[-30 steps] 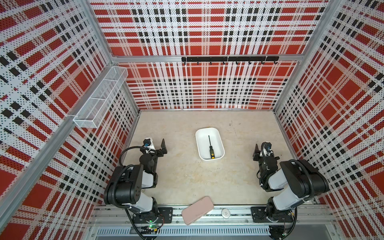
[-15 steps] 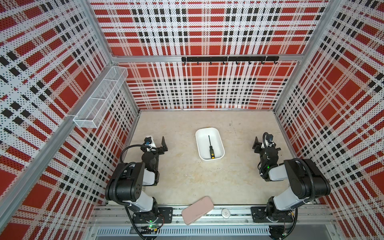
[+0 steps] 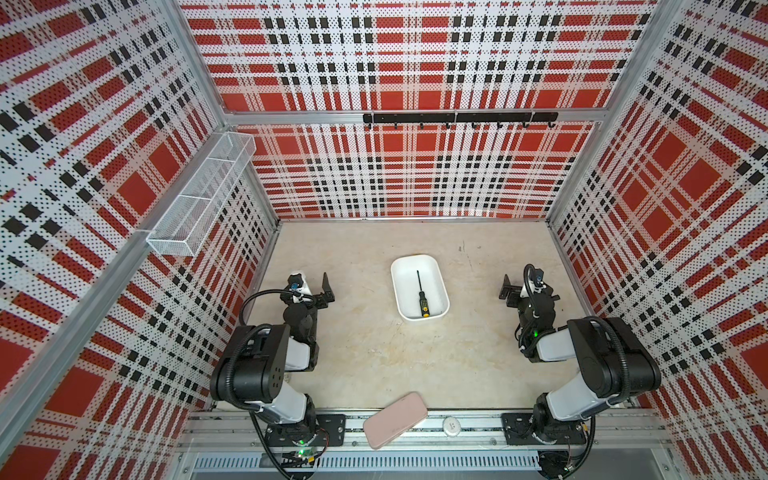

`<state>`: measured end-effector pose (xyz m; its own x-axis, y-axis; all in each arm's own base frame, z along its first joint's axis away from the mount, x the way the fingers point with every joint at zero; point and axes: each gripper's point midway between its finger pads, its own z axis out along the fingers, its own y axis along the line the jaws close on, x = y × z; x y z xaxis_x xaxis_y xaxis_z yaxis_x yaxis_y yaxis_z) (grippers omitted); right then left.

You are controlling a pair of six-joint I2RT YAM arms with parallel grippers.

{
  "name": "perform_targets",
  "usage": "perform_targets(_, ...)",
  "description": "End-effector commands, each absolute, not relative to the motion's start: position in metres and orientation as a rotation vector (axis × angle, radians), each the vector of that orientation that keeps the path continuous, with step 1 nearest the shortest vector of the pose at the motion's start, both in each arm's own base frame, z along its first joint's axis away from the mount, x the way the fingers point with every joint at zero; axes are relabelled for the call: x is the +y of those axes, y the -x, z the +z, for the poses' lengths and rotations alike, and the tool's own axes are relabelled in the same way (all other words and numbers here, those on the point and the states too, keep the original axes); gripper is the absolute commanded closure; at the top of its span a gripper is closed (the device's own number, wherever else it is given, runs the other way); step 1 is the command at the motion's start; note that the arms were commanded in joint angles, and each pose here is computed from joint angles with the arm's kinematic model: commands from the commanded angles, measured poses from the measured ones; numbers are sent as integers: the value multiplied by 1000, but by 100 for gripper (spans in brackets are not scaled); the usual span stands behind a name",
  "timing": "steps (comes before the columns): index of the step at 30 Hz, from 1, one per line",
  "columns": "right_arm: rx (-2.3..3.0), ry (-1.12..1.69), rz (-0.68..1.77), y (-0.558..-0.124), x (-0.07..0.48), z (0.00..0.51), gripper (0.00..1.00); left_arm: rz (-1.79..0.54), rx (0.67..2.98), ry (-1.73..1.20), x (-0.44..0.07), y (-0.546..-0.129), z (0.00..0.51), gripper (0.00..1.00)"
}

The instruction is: Put the screwdriver in the bin

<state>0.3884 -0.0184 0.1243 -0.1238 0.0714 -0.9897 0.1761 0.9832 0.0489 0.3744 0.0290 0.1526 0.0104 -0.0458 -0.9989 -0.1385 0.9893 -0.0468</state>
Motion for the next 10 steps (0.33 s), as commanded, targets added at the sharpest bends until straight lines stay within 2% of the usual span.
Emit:
perform_targets(1,1680,-186,-92,-388,-20,130,0,87,1540,141,30,-375,157,2)
perform_targets(10,1678,-187,-92,-388,-20,130,0,87,1539,140,30,-376,158,2)
